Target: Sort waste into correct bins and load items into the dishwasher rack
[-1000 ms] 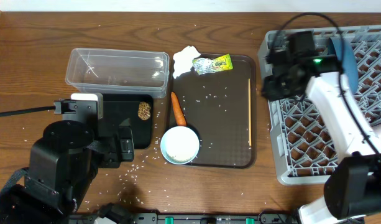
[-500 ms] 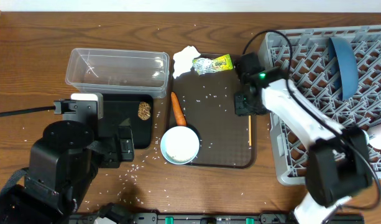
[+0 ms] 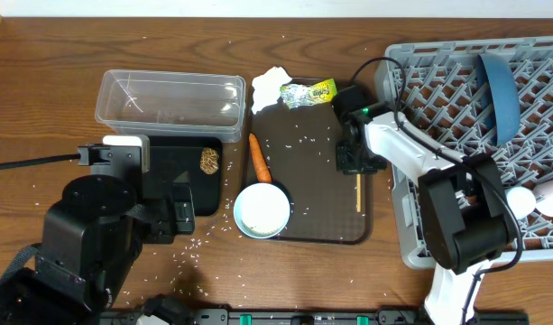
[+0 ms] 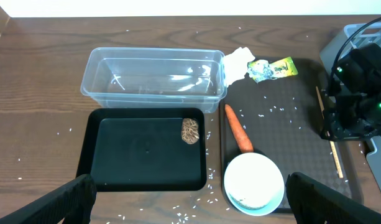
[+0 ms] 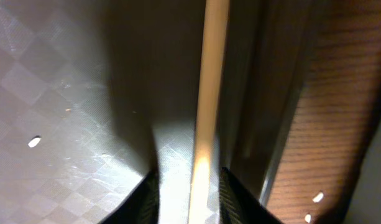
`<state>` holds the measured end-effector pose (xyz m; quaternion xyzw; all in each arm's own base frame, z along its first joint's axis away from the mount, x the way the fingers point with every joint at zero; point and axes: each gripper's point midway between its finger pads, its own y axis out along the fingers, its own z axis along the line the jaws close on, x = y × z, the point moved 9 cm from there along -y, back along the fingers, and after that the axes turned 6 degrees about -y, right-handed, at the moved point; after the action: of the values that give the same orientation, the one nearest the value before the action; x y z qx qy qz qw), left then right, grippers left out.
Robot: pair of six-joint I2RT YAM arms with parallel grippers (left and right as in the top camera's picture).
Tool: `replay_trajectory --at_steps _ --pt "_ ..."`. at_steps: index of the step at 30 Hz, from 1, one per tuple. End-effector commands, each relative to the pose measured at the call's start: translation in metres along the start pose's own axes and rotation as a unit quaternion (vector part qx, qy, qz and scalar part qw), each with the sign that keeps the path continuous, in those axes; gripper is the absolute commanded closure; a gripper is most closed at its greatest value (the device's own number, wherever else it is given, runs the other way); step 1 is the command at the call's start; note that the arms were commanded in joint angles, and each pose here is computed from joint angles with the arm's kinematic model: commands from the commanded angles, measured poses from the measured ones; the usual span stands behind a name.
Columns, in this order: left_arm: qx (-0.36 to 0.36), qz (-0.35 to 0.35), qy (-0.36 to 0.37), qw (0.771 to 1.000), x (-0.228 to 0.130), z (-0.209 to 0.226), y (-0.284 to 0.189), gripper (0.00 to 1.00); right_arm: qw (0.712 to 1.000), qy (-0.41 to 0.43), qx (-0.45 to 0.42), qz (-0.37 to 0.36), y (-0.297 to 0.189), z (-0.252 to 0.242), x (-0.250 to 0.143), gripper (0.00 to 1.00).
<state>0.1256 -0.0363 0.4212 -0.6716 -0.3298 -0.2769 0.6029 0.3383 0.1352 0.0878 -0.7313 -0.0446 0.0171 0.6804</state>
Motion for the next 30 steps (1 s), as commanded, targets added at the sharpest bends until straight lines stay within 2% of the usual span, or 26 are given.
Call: replay_trajectory --at_steps 1,5,10,15,19,23,27,30 --pt "0.006 -0.005 -0.004 1.0 0.002 0.001 -0.001 0.02 0.999 -0.004 0.006 0.044 0.03 -0.001 -0.005 0.85" --pt "0.006 -0.005 -0.004 1.0 0.002 0.001 -0.001 0.02 0.997 -0.051 0.051 0.028 0.024 0.007 -0.001 0.99" --pt "0.006 -0.005 -0.004 1.0 0.002 0.001 -0.001 0.02 0.99 -0.094 0.106 -0.011 -0.012 0.013 0.005 0.99" --pt "0.006 -0.005 -0.004 1.0 0.002 0.001 -0.002 0.02 0.979 -0.114 0.127 -0.108 -0.089 0.005 0.007 0.99" --pt "0.006 -0.005 -0.004 1.0 0.002 0.001 -0.001 0.02 0.974 -0.093 0.055 -0.2 -0.144 -0.037 0.002 0.99" --pt "0.006 -0.005 -0.004 1.0 0.002 0.001 -0.001 0.02 0.968 -0.07 0.011 -0.242 -0.171 -0.091 -0.004 0.99" --pt "0.006 -0.005 -0.004 1.0 0.002 0.001 -0.001 0.02 0.971 -0.047 -0.012 -0.234 -0.165 -0.132 -0.002 0.99" --pt "0.006 -0.005 -0.004 1.0 0.002 0.001 -0.001 0.02 0.975 -0.055 0.014 -0.216 -0.144 -0.144 0.004 0.99"
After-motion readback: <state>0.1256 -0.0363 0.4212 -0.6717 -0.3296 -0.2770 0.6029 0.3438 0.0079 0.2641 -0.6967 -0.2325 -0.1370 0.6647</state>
